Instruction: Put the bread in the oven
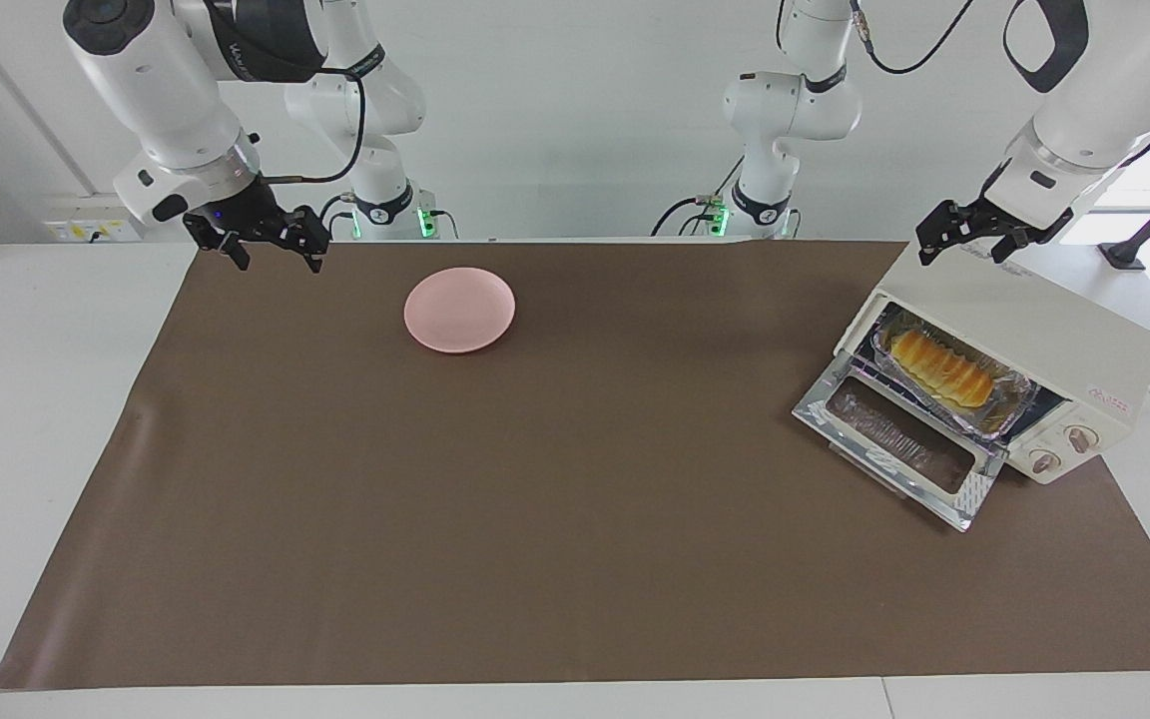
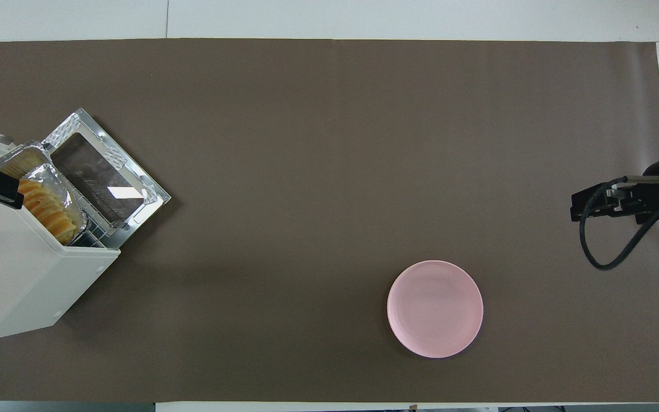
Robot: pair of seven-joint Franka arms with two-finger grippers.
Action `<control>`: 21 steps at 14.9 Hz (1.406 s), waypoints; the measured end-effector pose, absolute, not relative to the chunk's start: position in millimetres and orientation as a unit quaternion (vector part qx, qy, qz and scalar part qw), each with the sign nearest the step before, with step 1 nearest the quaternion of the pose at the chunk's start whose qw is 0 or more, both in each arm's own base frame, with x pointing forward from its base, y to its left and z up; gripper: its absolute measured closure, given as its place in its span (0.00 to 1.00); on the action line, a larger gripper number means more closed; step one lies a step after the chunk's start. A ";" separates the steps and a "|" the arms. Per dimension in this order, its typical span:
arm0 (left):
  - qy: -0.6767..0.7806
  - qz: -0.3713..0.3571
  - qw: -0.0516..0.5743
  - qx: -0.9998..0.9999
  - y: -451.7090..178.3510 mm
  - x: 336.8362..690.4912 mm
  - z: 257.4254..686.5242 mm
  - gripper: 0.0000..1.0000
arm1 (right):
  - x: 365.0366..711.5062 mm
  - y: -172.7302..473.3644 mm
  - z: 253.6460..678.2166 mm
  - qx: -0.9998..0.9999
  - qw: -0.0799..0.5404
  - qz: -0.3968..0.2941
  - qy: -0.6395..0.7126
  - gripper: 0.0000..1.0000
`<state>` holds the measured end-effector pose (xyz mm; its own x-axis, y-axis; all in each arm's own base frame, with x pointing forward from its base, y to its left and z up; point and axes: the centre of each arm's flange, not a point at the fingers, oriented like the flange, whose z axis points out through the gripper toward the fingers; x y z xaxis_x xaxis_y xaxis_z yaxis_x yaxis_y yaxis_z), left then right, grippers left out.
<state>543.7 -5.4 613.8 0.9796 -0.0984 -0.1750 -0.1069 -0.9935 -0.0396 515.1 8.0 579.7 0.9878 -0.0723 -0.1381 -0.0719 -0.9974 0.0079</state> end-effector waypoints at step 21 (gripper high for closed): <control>0.046 0.086 0.027 -0.995 -38.4 544.5 599.7 0.00 | 515.1 8.0 579.7 0.997 0.001 -0.069 -0.036 0.00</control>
